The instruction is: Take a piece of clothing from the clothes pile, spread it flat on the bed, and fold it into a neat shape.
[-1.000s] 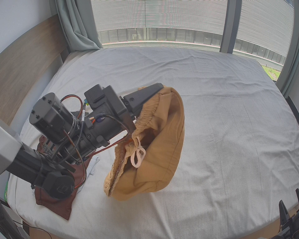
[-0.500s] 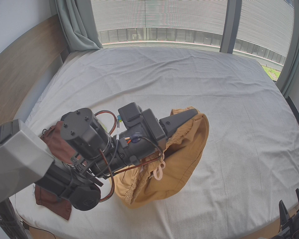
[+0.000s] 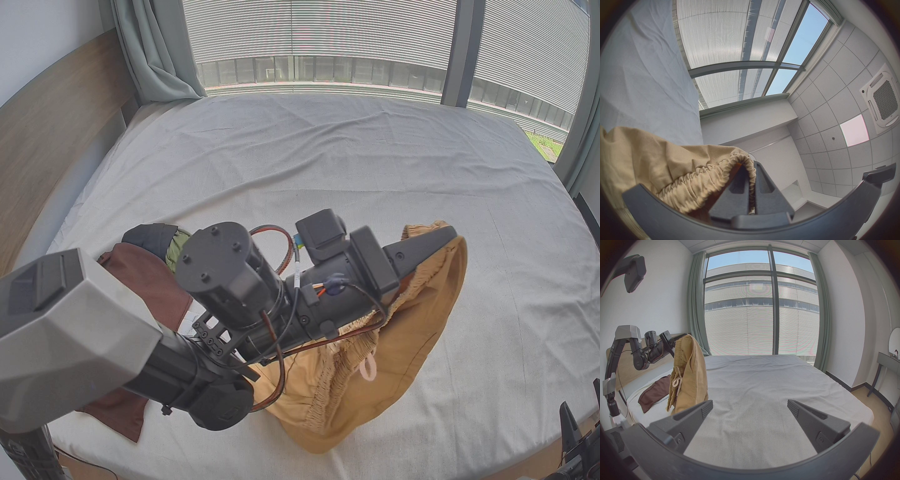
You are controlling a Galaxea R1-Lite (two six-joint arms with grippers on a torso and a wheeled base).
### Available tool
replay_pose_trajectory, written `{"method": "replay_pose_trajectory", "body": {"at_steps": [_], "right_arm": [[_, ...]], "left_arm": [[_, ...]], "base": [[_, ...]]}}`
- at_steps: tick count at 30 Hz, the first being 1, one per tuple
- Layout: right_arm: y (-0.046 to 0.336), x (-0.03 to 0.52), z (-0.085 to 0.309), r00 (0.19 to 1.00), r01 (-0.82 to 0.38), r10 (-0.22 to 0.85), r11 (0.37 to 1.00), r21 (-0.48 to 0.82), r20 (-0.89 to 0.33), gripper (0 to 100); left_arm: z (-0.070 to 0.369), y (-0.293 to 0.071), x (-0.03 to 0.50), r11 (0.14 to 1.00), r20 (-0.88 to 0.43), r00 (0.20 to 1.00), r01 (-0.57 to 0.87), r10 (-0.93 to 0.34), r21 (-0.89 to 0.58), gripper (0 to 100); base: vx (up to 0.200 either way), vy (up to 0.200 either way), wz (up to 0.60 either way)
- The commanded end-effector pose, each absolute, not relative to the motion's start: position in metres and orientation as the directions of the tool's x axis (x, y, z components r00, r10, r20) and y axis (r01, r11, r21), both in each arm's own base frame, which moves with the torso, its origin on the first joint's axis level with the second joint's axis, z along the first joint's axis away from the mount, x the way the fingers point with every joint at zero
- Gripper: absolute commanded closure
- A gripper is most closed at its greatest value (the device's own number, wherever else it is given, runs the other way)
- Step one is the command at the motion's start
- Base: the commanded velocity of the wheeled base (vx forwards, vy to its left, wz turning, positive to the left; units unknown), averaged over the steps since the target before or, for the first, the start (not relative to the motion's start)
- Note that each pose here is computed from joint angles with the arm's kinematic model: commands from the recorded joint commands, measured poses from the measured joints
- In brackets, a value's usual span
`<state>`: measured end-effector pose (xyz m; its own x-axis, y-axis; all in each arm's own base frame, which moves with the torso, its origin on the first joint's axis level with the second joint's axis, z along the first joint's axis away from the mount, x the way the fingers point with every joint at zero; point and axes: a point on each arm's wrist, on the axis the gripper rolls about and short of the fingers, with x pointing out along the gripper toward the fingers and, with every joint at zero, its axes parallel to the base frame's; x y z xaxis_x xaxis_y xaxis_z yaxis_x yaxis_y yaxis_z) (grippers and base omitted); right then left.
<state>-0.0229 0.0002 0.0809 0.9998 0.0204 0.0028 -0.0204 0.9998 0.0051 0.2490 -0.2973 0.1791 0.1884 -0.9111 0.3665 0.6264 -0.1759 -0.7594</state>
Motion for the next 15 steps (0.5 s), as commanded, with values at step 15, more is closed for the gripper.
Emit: {"method": "replay_pose_trajectory", "body": {"at_steps": [15], "right_arm": [[0.000,-0.023,0.076,1.000,-0.021,0.021,1.000,0.006,0.002,0]], "left_arm": [[0.251,-0.306,0.240,-0.357,0.543,0.110,0.644,-0.832,-0.677,100]], "base": [[0.000,0.000,0.00]]}}
